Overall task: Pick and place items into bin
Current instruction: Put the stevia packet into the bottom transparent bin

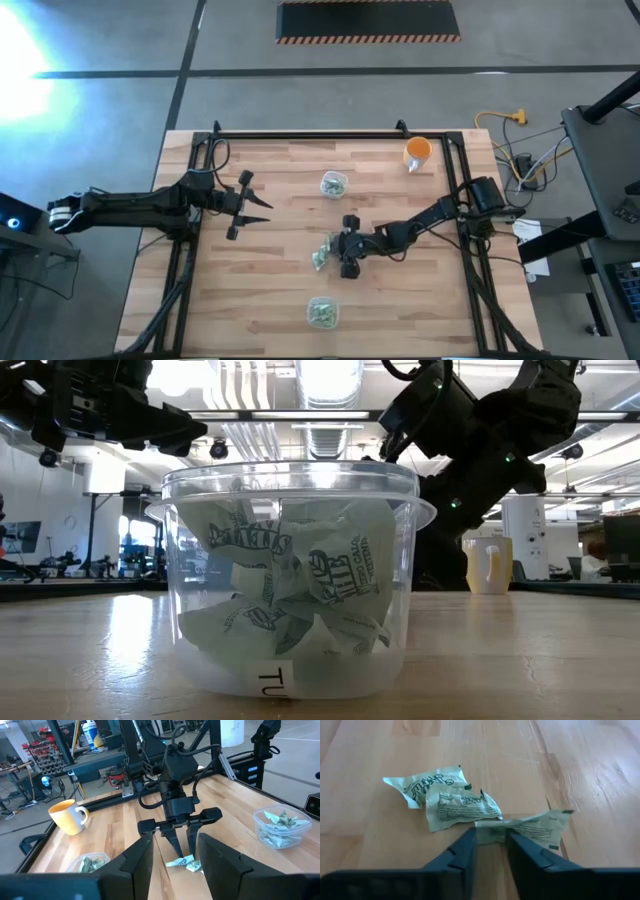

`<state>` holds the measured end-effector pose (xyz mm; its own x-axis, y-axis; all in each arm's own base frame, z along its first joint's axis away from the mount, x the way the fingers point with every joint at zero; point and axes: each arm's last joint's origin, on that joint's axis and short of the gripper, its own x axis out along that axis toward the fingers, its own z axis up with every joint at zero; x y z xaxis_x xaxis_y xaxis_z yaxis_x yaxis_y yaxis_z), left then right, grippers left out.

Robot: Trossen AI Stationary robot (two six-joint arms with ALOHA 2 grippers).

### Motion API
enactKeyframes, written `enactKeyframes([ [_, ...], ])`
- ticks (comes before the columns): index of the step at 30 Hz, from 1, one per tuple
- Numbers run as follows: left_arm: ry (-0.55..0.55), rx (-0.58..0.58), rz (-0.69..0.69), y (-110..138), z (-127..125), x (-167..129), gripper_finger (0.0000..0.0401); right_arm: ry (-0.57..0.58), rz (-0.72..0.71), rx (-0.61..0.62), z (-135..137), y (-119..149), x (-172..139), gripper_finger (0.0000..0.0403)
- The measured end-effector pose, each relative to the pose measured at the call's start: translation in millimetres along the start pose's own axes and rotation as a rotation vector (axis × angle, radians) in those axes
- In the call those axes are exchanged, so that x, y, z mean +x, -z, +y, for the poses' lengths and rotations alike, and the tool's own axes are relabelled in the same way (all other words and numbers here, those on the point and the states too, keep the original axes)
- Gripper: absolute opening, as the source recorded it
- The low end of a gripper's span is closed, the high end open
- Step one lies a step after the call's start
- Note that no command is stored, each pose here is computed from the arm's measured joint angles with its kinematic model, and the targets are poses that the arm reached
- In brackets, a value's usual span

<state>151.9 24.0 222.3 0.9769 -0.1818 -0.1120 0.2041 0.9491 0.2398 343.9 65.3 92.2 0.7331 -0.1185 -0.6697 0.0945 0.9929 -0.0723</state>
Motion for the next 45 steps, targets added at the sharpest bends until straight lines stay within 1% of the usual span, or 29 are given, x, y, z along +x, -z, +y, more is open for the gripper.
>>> enactKeyframes([
  [5, 0.000, 0.000, 0.001, 0, 0, 0, 0.0140, 0.005, 0.001, -0.022, 0, 0, 0, 0.0032],
  [7, 0.000, 0.000, 0.001, 0, 0, 0, 0.0140, 0.007, 0.002, -0.038, 0, 1, 0, 0.0015],
  [12, 0.001, -0.001, 0.002, 0, 0, 0, 0.0140, 0.012, 0.000, -0.051, 0, 0, -1, 0.0009],
  [15, 0.001, -0.001, 0.002, 0, 0, 0, 0.0140, 0.033, -0.005, -0.076, 2, -1, -4, 0.0008],
  [22, 0.001, -0.001, 0.002, 0, 0, 0, 0.0140, 0.089, -0.090, -0.149, 13, -16, -24, 0.0008],
  [25, 0.001, -0.001, 0.002, 0, 0, 0, 0.0140, 0.089, -0.112, -0.152, 16, -20, -29, 0.0008],
  [29, 0.001, -0.001, 0.002, 0, 0, 0, 0.0140, 0.086, -0.115, -0.121, 16, -20, -30, 0.0009],
  [34, 0.001, -0.001, 0.003, 1, 0, 0, 0.0140, 0.094, -0.096, -0.144, 14, -16, -25, 0.0029],
  [39, 0.002, -0.001, 0.005, 2, 0, 0, 0.0140, 0.108, -0.092, -0.110, 8, -17, -23, 0.0073],
  [45, 0.002, -0.001, 0.005, 2, 0, 0, 0.0140, 0.114, -0.090, -0.103, 4, -17, -21, 0.0129],
])
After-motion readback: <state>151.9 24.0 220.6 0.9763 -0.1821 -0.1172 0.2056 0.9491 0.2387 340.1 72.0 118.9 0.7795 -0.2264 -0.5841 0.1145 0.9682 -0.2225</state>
